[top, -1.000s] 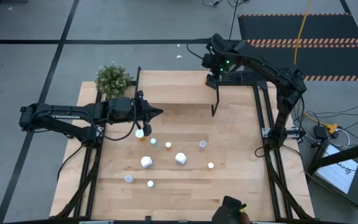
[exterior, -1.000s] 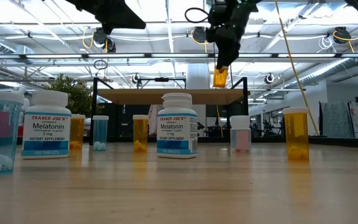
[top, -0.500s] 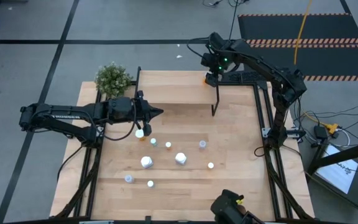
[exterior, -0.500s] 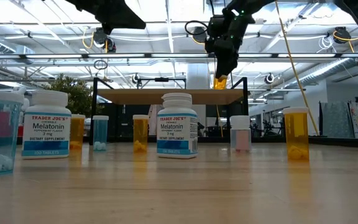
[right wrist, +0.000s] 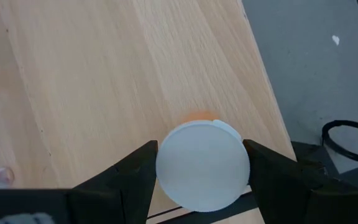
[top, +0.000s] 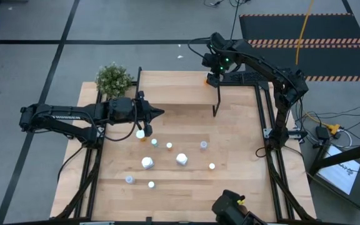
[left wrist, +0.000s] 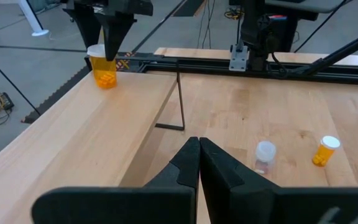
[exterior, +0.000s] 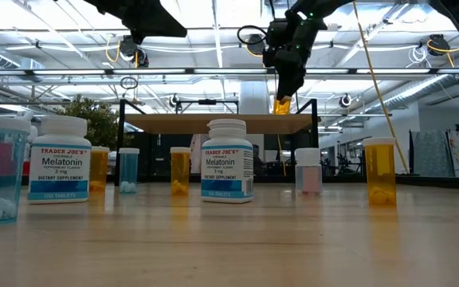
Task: Pick and place medicine bottles onto shelf by color
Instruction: Put the bottom big orange pill bottle on the shelf, then put the big orange pill bottle on the shelf aligned with the big orange pill bottle
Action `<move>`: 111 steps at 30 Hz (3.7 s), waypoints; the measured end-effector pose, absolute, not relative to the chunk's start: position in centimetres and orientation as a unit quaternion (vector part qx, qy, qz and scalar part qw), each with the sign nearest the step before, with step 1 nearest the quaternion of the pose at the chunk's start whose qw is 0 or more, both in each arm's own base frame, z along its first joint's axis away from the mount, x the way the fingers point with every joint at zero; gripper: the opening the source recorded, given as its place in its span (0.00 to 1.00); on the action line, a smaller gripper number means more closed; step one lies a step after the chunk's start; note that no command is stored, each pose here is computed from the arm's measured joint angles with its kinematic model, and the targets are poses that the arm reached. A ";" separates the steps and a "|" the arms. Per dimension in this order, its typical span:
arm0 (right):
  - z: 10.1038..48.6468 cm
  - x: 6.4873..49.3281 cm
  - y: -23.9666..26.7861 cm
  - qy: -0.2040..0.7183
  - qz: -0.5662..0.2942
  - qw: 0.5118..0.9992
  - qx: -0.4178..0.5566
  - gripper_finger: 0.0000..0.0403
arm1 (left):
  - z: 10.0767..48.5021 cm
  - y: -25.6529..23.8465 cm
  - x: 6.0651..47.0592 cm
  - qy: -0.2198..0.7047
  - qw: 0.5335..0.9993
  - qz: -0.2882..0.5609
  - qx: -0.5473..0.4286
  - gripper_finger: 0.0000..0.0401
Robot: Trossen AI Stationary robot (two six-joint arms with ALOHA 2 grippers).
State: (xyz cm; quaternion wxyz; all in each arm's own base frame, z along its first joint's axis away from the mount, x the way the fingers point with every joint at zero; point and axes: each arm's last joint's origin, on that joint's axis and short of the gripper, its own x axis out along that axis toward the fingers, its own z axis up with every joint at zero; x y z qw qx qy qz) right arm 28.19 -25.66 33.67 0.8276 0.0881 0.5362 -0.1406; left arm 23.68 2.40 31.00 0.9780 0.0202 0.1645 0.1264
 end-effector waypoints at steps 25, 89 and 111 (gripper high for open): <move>33.4 28.3 -26.1 0.530 -0.128 0.834 0.081 0.56 | 31.0 2.4 23.7 0.165 0.978 0.126 0.020 0.04; 34.2 19.5 -15.3 0.318 -0.215 0.923 -0.015 0.40 | 31.0 2.4 23.7 0.165 0.978 0.126 0.021 0.04; 26.6 20.3 -20.3 0.307 -0.233 0.923 0.006 0.07 | 31.0 2.4 23.7 0.165 0.978 0.126 0.026 0.04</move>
